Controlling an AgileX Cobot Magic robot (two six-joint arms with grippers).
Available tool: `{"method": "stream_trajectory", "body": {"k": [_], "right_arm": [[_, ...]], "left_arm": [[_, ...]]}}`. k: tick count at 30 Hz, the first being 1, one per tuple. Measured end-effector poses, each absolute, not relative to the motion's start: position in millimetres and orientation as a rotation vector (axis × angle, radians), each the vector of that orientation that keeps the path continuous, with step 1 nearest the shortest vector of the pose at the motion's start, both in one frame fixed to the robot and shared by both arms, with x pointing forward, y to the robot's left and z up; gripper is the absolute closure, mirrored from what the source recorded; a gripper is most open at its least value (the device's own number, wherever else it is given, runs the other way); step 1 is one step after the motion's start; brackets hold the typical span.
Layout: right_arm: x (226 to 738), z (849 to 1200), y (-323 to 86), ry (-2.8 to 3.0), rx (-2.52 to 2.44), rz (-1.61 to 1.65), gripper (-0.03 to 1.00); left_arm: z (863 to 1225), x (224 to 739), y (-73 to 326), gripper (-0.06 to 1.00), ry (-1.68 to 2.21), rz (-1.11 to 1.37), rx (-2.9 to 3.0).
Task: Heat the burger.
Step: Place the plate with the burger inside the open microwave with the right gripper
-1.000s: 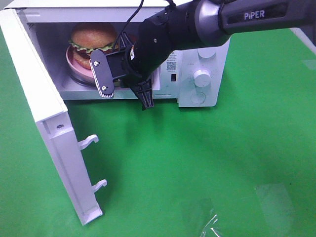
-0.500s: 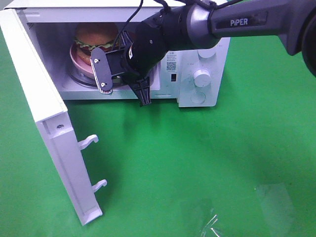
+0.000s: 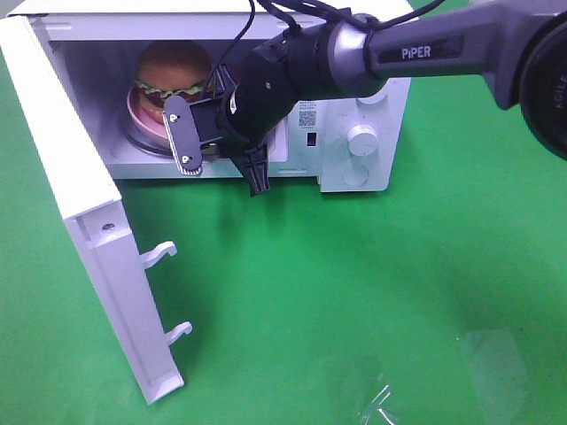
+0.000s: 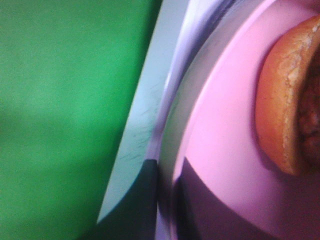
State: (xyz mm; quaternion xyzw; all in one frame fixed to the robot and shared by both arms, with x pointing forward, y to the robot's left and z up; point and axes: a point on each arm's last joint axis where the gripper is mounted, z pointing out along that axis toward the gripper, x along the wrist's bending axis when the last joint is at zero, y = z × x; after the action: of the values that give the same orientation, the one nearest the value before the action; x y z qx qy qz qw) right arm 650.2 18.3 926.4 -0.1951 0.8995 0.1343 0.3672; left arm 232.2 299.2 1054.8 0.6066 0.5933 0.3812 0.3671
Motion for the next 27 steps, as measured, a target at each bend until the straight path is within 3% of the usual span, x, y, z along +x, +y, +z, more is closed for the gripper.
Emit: {"method": "stream_trajectory", "body": {"k": [15,27], "right_arm": [[652.1,919.9,21.3,2.295,-0.492,0.373,0.86],[655.1,926.3,24.2,2.267,-0.453,0.410,0.58]], "left_arm": [[1054.8,232.2,299.2,-0.03,1.524,0.979,1.559],[1054.8,232.2,299.2,-0.03,1.524,0.979,1.559]]}}
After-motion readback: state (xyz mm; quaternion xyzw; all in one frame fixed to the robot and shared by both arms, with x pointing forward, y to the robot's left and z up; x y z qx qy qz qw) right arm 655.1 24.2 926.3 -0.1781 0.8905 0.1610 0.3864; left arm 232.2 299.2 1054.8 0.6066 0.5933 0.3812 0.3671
